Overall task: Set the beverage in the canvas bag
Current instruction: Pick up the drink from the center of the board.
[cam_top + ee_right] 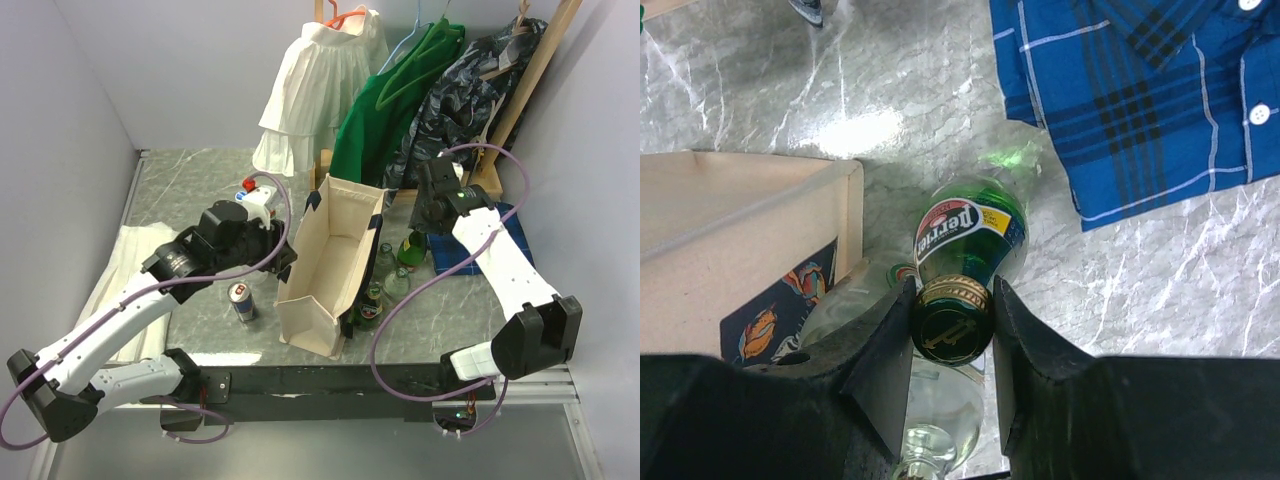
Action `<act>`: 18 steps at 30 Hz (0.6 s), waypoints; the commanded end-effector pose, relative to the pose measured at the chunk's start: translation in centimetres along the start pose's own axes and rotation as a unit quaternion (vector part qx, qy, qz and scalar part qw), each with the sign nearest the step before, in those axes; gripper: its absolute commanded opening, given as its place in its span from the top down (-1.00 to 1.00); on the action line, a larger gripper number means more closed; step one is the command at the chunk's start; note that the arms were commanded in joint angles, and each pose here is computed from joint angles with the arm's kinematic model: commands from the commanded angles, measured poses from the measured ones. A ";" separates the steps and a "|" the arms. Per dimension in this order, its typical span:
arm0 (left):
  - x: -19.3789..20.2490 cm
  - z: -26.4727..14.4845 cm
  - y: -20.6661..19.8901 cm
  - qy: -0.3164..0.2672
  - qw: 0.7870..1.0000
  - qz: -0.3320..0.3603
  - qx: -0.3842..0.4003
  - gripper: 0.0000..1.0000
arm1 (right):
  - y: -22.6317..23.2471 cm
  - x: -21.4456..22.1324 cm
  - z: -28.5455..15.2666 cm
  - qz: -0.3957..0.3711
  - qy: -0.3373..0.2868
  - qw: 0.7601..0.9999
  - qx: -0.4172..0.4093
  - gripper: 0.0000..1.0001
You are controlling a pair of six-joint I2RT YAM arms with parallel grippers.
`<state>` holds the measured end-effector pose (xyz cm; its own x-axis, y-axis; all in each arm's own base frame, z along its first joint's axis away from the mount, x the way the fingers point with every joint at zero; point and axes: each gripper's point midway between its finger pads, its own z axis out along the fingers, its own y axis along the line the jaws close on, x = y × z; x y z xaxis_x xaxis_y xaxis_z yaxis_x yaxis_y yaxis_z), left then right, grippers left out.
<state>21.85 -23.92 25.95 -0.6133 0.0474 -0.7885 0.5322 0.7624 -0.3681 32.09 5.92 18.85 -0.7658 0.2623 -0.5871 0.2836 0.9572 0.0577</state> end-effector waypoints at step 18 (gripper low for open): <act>-0.8 1.2 2.2 -0.045 0.996 0.008 -0.079 0.80 | -0.7 -5.7 -6.3 0.041 -0.115 0.992 -0.014 1.00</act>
<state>23.46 -22.69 24.43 -0.5786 0.0393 -0.8147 0.4441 0.8529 -0.2743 31.34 5.21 20.15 -0.7566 0.2644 -0.5980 0.3016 0.9526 0.0397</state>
